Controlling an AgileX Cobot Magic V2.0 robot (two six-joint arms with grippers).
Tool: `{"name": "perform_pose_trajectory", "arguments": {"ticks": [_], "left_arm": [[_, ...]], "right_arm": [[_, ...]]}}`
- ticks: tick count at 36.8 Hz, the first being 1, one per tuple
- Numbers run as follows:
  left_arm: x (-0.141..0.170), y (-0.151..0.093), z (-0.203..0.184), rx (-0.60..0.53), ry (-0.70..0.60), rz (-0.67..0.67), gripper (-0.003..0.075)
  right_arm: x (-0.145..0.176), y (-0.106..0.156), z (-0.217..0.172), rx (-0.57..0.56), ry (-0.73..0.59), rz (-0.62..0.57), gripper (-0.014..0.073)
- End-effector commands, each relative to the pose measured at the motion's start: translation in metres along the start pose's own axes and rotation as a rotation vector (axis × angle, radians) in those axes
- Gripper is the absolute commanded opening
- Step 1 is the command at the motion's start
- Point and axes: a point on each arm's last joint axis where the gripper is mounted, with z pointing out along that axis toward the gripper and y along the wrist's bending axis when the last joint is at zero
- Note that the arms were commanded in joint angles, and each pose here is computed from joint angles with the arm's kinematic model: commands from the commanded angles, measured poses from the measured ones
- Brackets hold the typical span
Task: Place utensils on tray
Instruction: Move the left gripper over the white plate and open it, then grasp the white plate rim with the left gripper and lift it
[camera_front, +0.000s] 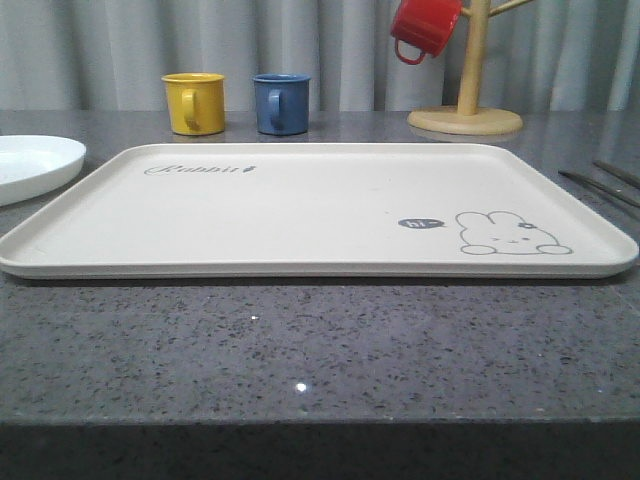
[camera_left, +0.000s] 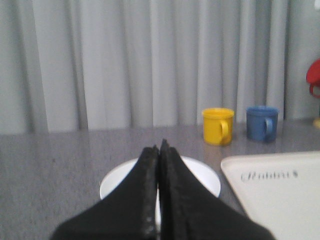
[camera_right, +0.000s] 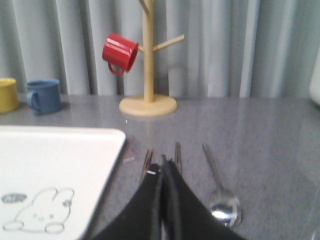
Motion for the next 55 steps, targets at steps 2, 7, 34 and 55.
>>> {"name": "perform_pose_trajectory", "arguments": {"ticks": [2, 7, 34, 55], "left_arm": [[-0.062, 0.005, 0.002, 0.000, -0.103, -0.015, -0.0018], [-0.104, 0.007, 0.023, 0.033, 0.074, -0.011, -0.0018], [-0.068, 0.005, 0.098, 0.073, 0.532, 0.042, 0.0559], [-0.005, 0.075, 0.252, -0.010, 1.091, -0.226, 0.0547]], "right_arm": [[-0.061, 0.005, -0.007, -0.002, -0.125, -0.018, -0.0069], [-0.106, 0.008, 0.009, 0.003, 0.003, -0.024, -0.0069], [-0.062, 0.003, 0.100, 0.045, 0.602, -0.049, 0.0442], [-0.062, 0.003, 0.100, 0.045, 0.602, -0.049, 0.0442]]}}
